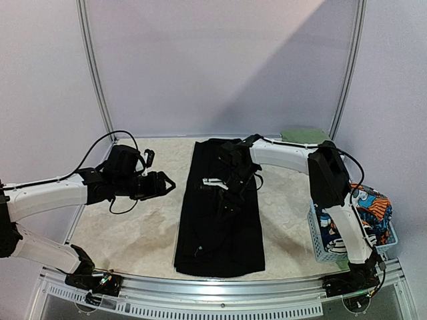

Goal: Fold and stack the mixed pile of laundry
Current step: Smooth out the rectangle-folded shirt at the center of the board, then pick up the rectangle-folded shirt from the center of the board, then fold the rectangle-folded shirt at the center of the board, then smooth out the 2/3-rectangle-folded shirt at the center of the board.

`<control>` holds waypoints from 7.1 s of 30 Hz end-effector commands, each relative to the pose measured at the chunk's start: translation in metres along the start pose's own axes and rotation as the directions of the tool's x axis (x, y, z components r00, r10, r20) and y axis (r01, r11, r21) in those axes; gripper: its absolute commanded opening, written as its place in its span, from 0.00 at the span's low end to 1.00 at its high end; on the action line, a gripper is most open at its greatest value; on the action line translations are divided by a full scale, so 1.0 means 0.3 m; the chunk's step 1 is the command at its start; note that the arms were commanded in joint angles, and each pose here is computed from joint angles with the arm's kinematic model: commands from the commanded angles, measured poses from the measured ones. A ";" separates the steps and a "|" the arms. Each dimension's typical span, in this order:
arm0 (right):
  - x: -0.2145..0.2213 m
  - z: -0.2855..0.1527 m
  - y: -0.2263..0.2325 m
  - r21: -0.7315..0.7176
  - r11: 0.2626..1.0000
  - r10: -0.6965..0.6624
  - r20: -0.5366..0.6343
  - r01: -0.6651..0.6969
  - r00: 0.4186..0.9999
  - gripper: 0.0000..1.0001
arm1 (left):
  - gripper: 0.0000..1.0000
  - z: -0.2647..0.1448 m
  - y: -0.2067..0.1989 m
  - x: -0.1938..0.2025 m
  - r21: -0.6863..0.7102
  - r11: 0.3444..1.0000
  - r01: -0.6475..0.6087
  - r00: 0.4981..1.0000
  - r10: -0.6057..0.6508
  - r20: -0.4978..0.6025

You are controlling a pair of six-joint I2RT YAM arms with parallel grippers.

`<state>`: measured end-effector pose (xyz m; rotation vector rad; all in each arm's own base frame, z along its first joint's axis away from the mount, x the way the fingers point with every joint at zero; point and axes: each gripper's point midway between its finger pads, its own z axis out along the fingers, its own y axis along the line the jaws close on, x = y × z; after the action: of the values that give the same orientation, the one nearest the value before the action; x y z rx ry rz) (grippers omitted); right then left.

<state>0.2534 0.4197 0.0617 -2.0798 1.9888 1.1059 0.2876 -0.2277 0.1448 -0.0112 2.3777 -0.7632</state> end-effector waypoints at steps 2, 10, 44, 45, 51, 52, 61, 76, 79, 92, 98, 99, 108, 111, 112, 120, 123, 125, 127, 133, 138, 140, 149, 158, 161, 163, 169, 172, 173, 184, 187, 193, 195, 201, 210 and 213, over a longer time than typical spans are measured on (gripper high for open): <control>0.045 0.026 0.026 -0.067 0.996 0.048 -0.041 -0.051 0.998 0.59 | 0.66 -0.005 0.052 0.027 -0.045 0.999 -0.007 1.000 0.006 -0.021; 0.014 -0.064 0.140 -0.069 0.998 -0.003 0.014 0.004 1.000 0.23 | 0.66 -0.025 0.038 0.022 -0.026 1.000 -0.016 1.000 0.016 -0.014; 0.374 -0.176 0.305 -0.097 0.602 0.784 0.262 -0.793 0.563 0.96 | 0.69 0.066 0.120 0.470 -0.188 0.914 0.359 0.880 -0.399 -0.260; 0.387 -0.163 0.309 -0.141 0.561 0.818 0.245 -0.816 0.521 0.92 | 0.69 0.069 0.124 0.489 -0.197 0.911 0.362 0.873 -0.405 -0.270; 0.522 -0.074 0.316 -0.142 0.338 0.930 0.201 -0.930 0.308 0.84 | 0.67 0.129 0.073 0.560 -0.144 0.902 0.407 0.825 -0.431 -0.366; 0.538 -0.066 0.319 -0.139 0.312 0.938 0.201 -0.940 0.282 0.82 | 0.67 0.135 0.064 0.574 -0.143 0.902 0.408 0.817 -0.431 -0.382; 0.534 0.049 0.348 -0.199 0.207 0.978 0.079 -0.958 0.195 0.61 | 0.61 0.125 0.048 0.688 -0.208 0.892 0.401 0.764 -0.451 -0.461; 0.497 0.089 0.334 -0.248 0.246 0.969 0.085 -0.937 0.232 0.40 | 0.59 0.118 0.023 0.741 -0.170 0.925 0.339 0.761 -0.377 -0.528; 0.497 0.091 0.338 -0.245 0.262 0.965 0.085 -0.934 0.248 0.39 | 0.51 0.143 0.005 0.769 -0.154 0.913 0.379 0.742 -0.399 -0.539; 0.393 0.052 0.330 -0.290 0.395 0.918 0.097 -0.871 0.384 0.00 | 0.11 0.166 -0.042 0.768 -0.107 0.915 0.390 0.762 -0.386 -0.519; 0.312 -0.067 0.342 -0.326 0.484 0.875 0.187 -0.812 0.447 0.00 | 0.00 0.161 -0.110 0.681 -0.024 0.949 0.315 0.831 -0.287 -0.477; 0.297 -0.097 0.344 -0.330 0.497 0.867 0.210 -0.802 0.451 0.00 | 0.00 0.160 -0.132 0.653 0.003 0.956 0.293 0.848 -0.259 -0.462; 0.260 -0.258 0.279 -0.331 0.531 0.839 0.330 -0.780 0.432 0.00 | 0.00 0.159 -0.251 0.434 0.093 0.988 0.124 0.937 -0.085 -0.340; 0.241 -0.322 0.228 -0.332 0.542 0.826 0.377 -0.772 0.418 0.00 | 0.00 0.166 -0.245 0.368 0.088 0.988 0.128 0.952 -0.097 -0.291; 0.234 -0.346 0.210 -0.332 0.547 0.821 0.395 -0.769 0.413 0.00 | 0.00 0.168 -0.243 0.341 0.090 0.987 0.131 0.957 -0.102 -0.272; 0.194 -0.525 -0.005 -0.289 0.602 0.738 0.558 -0.744 0.380 0.00 | 0.00 0.257 -0.239 0.108 0.117 0.988 0.105 0.984 -0.086 -0.154; 0.193 -0.541 -0.104 -0.262 0.619 0.708 0.595 -0.741 0.381 0.00 | 0.00 0.328 -0.250 0.044 0.142 0.985 0.096 0.989 -0.078 -0.129; 0.195 -0.562 -0.169 -0.260 0.618 0.698 0.616 -0.742 0.366 0.00 | 0.00 0.372 -0.239 0.007 0.142 0.985 0.103 0.990 -0.088 -0.108; 0.211 -0.586 -0.242 -0.261 0.608 0.691 0.638 -0.750 0.338 0.00 | 0.00 0.405 -0.218 -0.036 0.131 0.985 0.108 0.992 -0.100 -0.072; 0.247 -0.588 -0.392 -0.298 0.564 0.717 0.639 -0.770 0.278 0.00 | 0.00 0.501 -0.171 -0.117 0.137 0.980 0.144 0.989 -0.140 -0.039; 0.252 -0.576 -0.472 -0.304 0.559 0.715 0.647 -0.771 0.264 0.00 | 0.01 0.554 -0.136 -0.137 0.140 0.971 0.194 0.981 -0.191 -0.035; 0.253 -0.570 -0.496 -0.312 0.549 0.723 0.643 -0.775 0.253 0.01 | 0.06 0.568 -0.120 -0.143 0.139 0.966 0.217 0.976 -0.214 -0.036; 0.269 -0.538 -0.600 -0.324 0.518 0.746 0.624 -0.791 0.233 0.26 | 0.32 0.645 -0.061 -0.194 0.152 0.939 0.309 0.951 -0.307 -0.039; 0.191 -0.749 -0.649 -0.335 0.587 0.691 0.682 -0.737 0.241 0.71 | 0.99 0.625 -0.023 -0.398 0.240 0.861 0.448 0.888 -0.460 -0.008; 0.216 -0.746 -0.623 -0.324 0.580 0.694 0.678 -0.748 0.244 0.73 | 1.00 0.609 -0.003 -0.389 0.225 0.850 0.476 0.875 -0.483 -0.028; 0.240 -0.721 -0.597 -0.328 0.558 0.714 0.657 -0.762 0.241 0.76 | 1.00 0.596 -0.006 -0.363 0.212 0.849 0.483 0.874 -0.483 -0.058; 0.289 -0.708 -0.506 -0.172 0.597 0.662 0.656 -0.784 0.361 0.79 | 1.00 0.527 0.034 -0.249 0.096 0.888 0.449 0.892 -0.438 -0.112; 0.297 -0.729 -0.454 -0.078 0.624 0.621 0.654 -0.777 0.433 0.80 | 1.00 0.435 0.037 -0.253 0.045 0.956 0.291 0.956 -0.289 -0.051; 0.304 -0.735 -0.435 -0.039 0.636 0.601 0.651 -0.771 0.463 0.79 | 1.00 0.398 0.028 -0.245 0.024 0.976 0.216 0.976 -0.215 -0.040; 0.390 -0.652 -0.374 0.749 0.646 0.072 0.130 -0.145 0.989 0.60 | 0.98 0.266 0.024 -0.110 -0.175 0.954 -0.243 0.969 0.232 -0.083; 0.349 -0.640 -0.385 0.804 0.592 -0.051 -0.026 0.051 0.998 0.58 | 0.95 0.259 0.024 -0.102 -0.156 0.970 -0.188 0.982 0.183 -0.051; 0.301 -0.598 -0.461 0.823 0.504 -0.144 -0.217 0.260 0.966 0.59 | 0.95 0.248 0.018 -0.081 -0.127 0.988 -0.083 0.996 0.079 -0.033; 0.293 -0.589 -0.490 0.829 0.481 -0.146 -0.245 0.285 0.958 0.59 | 0.95 0.235 0.016 -0.080 -0.117 0.991 -0.064 0.998 0.063 -0.018; 0.330 -0.508 -0.562 0.794 0.470 -0.150 -0.359 0.386 0.921 0.60 | 0.94 0.190 0.017 -0.074 -0.110 0.993 -0.034 0.999 0.034 -0.005; 0.228 -0.583 -0.656 0.853 0.368 -0.158 -0.335 0.371 0.929 0.60 | 0.95 0.129 0.047 -0.092 -0.189 0.982 -0.018 1.000 0.019 0.007; 0.165 -0.631 -0.678 0.871 0.352 -0.168 -0.300 0.341 0.939 0.60 | 0.96 0.127 0.038 -0.089 -0.184 0.983 -0.024 1.000 0.022 -0.012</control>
<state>0.4894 0.2977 0.0571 -1.7800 1.6126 -0.2883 0.3349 -0.2393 0.1259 -0.0422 2.4233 -0.5648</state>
